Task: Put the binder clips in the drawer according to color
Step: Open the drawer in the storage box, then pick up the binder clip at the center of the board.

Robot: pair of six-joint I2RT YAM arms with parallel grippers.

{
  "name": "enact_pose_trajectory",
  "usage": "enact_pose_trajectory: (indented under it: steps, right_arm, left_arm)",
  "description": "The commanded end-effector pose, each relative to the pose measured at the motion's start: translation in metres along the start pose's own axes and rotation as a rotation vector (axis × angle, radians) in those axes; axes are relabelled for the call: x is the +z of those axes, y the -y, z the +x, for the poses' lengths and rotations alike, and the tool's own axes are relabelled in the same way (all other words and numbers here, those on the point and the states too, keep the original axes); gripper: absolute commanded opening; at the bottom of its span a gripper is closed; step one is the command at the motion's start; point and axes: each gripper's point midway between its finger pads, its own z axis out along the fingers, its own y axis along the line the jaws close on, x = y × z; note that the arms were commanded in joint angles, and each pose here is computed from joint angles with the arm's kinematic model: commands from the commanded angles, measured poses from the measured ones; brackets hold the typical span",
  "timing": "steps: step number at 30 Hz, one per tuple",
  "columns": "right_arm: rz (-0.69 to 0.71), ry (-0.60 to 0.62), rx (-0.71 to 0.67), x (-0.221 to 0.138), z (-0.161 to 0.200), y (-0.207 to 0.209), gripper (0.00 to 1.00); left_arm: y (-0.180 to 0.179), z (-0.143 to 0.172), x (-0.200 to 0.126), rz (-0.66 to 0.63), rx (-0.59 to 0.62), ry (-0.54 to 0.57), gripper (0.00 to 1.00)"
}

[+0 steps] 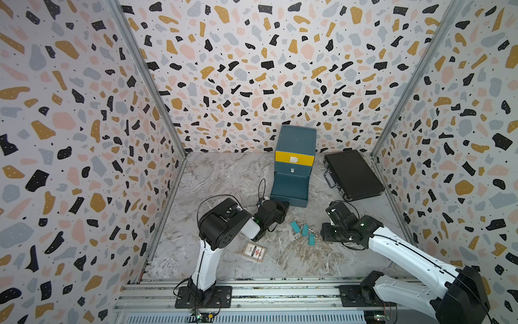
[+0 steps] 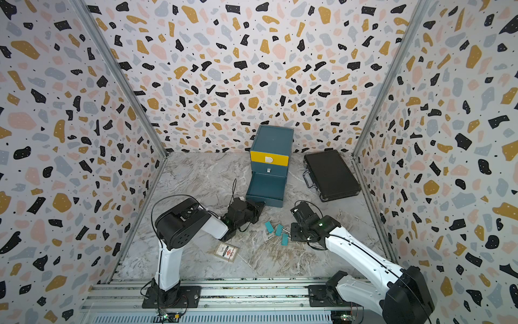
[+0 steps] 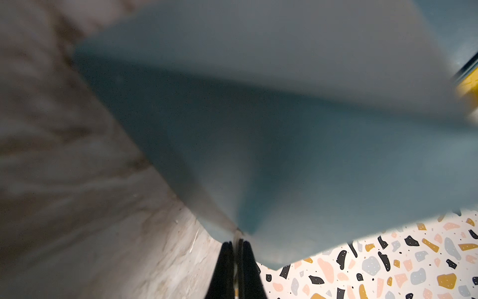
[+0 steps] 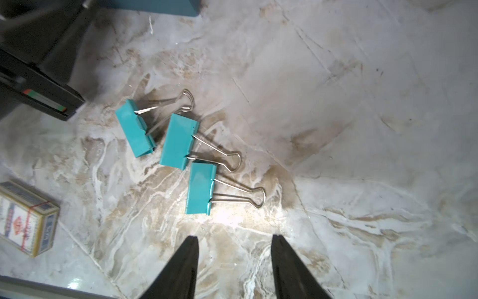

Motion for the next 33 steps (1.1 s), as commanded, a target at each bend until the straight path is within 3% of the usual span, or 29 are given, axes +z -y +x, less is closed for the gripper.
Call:
enact_pose_trajectory:
  steps: [1, 5, 10, 17, 23, 33]
  right_arm:
    - [0.031, -0.008, 0.011, -0.003, 0.005, -0.006, 0.54]
    - [0.031, -0.051, 0.022, 0.012, 0.018, -0.022, 0.57]
    - [0.044, -0.078, 0.083, 0.026, 0.024, -0.036, 0.62]
    - [0.070, -0.119, 0.164, 0.050, 0.032, -0.042, 0.65]
    - [0.087, -0.102, 0.208, 0.064, 0.029, -0.043, 0.63]
    - [0.143, -0.132, 0.228, 0.082, 0.032, -0.037, 0.51]
  left_arm:
    - [0.006, 0.003, -0.005, 0.019, 0.011, -0.001, 0.13]
    - [0.003, 0.003, -0.014, -0.016, 0.022, 0.009, 0.38]
    - [0.004, 0.007, -0.033, -0.095, 0.064, 0.011, 0.55]
    - [-0.005, 0.003, -0.079, -0.241, 0.128, 0.041, 0.55]
    - [0.013, -0.008, -0.127, -0.354, 0.315, 0.107, 0.57]
    - [0.046, -0.029, -0.193, -0.426, 0.548, 0.194, 0.56]
